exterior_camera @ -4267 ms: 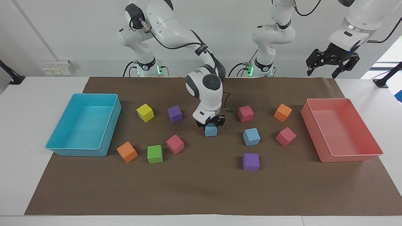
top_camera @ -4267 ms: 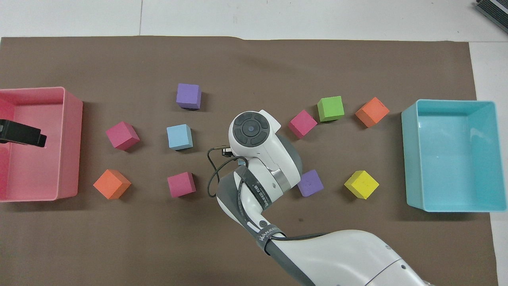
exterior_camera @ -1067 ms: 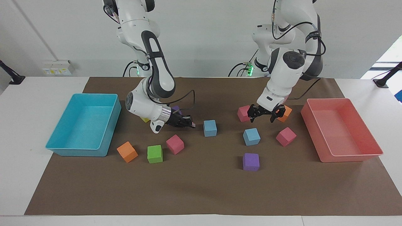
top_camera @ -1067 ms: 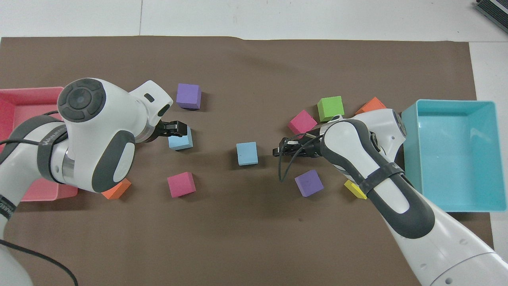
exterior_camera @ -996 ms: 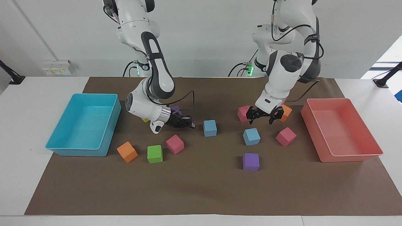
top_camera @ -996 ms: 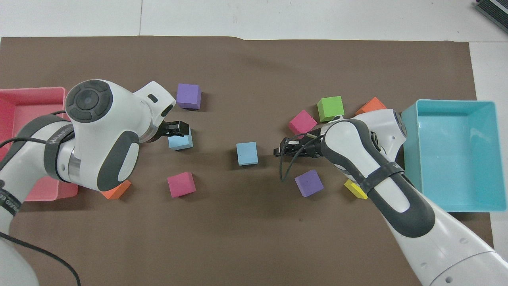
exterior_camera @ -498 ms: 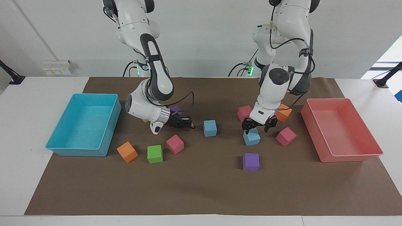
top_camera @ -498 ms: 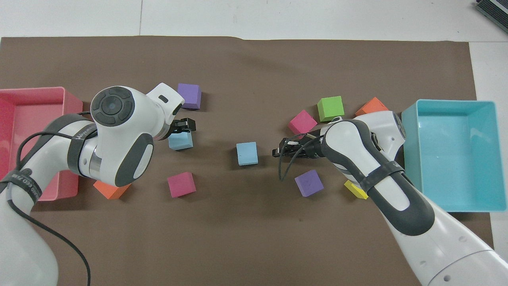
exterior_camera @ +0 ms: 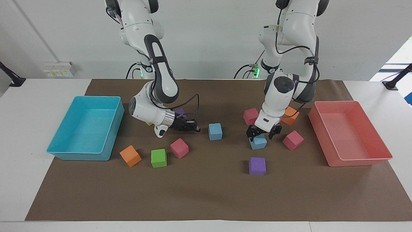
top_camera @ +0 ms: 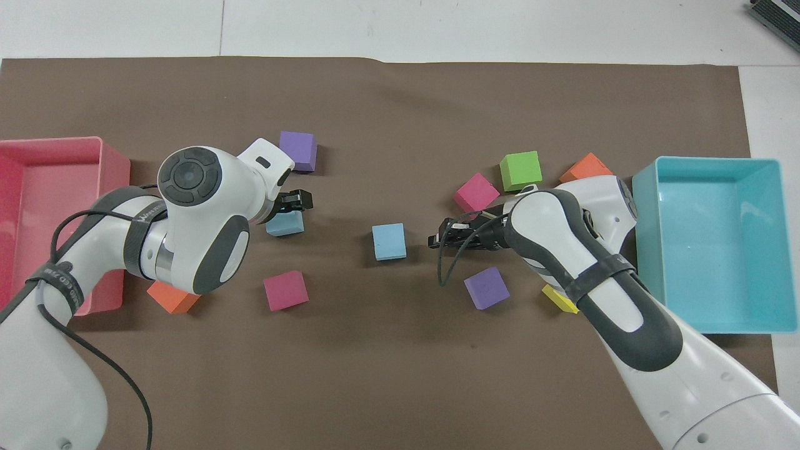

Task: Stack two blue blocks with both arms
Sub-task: 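Close the left gripper on the second light-blue cube and lift it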

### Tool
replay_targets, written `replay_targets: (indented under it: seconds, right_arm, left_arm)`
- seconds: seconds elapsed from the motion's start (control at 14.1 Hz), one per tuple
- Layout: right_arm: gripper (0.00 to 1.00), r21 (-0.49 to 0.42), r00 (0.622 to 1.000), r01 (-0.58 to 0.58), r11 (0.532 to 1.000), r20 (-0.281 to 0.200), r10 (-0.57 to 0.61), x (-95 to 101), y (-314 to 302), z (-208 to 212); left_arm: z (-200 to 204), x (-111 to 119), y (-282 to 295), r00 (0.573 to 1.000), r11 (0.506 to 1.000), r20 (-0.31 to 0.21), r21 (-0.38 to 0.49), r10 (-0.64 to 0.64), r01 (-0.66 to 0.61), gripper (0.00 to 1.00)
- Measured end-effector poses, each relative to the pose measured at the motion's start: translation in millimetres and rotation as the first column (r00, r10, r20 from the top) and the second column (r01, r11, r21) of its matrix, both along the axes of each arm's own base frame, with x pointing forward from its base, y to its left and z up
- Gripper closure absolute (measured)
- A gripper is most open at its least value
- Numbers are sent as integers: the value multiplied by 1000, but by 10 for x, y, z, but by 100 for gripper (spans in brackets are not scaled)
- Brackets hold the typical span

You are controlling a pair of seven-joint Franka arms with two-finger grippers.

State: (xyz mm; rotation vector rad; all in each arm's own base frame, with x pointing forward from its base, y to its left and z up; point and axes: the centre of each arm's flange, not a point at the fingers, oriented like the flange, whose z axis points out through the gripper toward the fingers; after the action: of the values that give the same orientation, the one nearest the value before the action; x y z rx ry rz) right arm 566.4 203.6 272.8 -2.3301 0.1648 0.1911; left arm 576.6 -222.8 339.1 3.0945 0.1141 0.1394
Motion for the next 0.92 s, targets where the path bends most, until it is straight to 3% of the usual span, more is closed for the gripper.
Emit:
replay_targets:
  seconds: [0.78, 0.92]
  right_arm:
    - [99, -1, 1000, 6, 1000, 3, -6, 6, -5, 0]
    - [99, -2, 1000, 6, 1000, 4, -6, 6, -6, 0]
  left_arm:
    - [-158, -79, -47, 1000, 1000, 13, 0, -23, 23, 0]
    - [-159, -78, -45, 1000, 1000, 13, 0, -23, 23, 7]
